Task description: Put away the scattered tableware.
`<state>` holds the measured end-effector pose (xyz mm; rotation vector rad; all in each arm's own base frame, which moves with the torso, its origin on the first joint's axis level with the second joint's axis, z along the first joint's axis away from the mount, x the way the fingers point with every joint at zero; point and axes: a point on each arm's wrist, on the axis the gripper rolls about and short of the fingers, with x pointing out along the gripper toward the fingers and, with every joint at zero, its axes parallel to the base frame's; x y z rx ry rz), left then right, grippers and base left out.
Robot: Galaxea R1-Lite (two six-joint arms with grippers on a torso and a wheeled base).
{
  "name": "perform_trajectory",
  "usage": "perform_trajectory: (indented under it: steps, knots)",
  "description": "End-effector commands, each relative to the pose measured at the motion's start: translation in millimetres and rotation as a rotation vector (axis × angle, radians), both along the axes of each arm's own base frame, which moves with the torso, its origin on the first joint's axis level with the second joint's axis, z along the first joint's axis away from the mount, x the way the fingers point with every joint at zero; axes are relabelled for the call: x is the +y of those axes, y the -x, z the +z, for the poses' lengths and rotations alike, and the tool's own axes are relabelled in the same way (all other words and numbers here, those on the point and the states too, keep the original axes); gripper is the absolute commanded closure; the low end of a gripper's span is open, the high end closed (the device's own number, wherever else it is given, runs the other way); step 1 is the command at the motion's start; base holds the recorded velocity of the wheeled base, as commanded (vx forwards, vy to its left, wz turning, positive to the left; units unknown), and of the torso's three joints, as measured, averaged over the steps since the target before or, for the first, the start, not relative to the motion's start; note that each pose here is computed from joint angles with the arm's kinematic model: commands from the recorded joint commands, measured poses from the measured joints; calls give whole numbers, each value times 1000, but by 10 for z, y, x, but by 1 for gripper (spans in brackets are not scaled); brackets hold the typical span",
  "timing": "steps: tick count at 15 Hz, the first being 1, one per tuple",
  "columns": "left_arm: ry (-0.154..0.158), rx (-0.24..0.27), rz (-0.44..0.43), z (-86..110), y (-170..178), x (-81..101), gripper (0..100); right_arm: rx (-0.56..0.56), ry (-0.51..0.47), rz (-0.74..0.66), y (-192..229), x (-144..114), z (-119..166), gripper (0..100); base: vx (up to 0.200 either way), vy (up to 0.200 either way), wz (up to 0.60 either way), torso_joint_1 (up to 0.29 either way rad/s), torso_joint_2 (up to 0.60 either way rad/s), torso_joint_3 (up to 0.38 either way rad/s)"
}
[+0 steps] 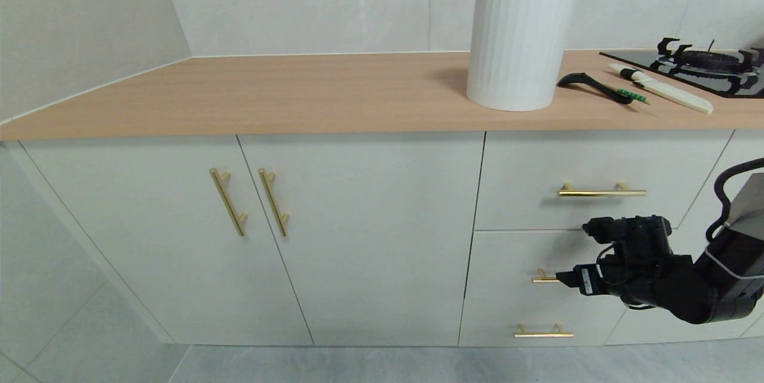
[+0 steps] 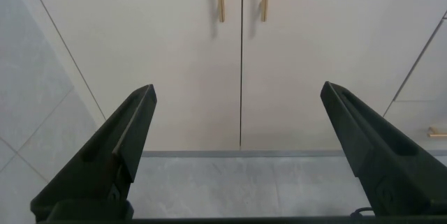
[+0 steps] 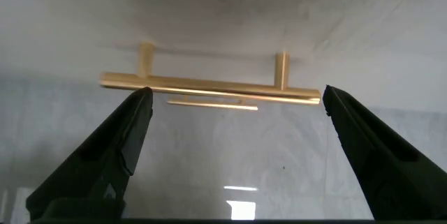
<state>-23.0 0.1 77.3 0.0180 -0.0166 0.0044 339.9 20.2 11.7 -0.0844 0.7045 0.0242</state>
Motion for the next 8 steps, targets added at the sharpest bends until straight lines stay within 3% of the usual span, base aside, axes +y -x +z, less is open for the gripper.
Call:
perform_trajectory:
  steps: [1,3,8]
  knots:
    - [0,1,0,0,-1,0,0,27,2,-3,-20,-5,-138,0,0,0,0,0,0,0]
    - [0,1,0,0,-1,0,0,-36,1,-4,-82,-1,-193,0,0,0,0,0,0,0]
    - [0,1,0,0,-1,0,0,-65,12,-29,-153,-34,-273,0,0,0,0,0,0,0]
